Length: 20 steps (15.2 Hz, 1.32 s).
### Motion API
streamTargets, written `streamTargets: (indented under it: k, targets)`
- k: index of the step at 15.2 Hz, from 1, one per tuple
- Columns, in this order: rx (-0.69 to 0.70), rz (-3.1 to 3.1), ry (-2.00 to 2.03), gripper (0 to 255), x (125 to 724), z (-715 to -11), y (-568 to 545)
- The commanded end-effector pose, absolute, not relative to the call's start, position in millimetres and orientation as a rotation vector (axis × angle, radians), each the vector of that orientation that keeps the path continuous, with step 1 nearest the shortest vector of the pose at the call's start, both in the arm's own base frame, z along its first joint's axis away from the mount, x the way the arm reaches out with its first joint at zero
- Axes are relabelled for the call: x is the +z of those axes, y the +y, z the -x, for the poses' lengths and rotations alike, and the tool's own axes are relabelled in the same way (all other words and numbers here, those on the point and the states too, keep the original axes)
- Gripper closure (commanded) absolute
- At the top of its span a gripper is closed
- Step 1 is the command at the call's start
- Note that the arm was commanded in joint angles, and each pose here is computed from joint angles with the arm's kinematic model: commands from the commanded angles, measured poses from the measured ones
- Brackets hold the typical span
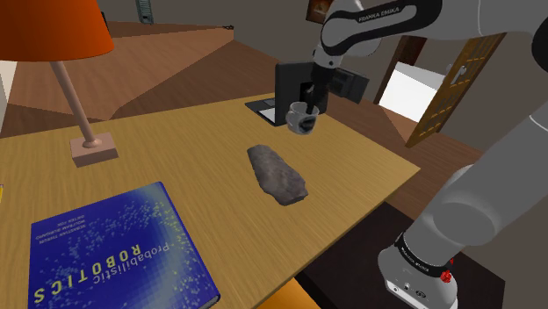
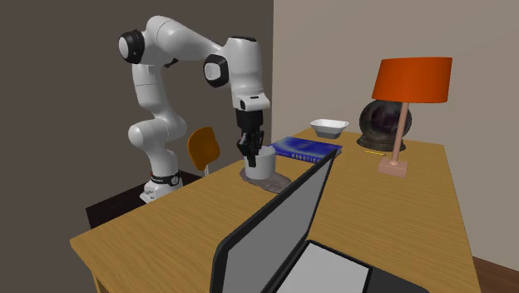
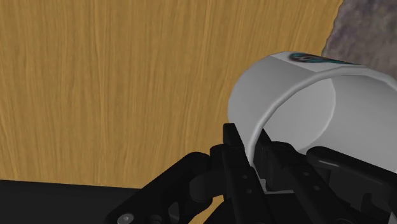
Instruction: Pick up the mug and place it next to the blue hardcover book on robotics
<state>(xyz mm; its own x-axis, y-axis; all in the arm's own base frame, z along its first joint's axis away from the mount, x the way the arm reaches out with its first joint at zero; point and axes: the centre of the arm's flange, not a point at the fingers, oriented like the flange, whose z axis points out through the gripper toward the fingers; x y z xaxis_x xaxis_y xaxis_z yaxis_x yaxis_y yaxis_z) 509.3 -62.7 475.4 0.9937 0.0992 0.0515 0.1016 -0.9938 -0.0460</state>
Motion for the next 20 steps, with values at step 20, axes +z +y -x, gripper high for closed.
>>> streamTargets:
  k: [20]
  targets:
    - [-0.076,3.088,-0.156,255,500.3,-459.8,142.7]
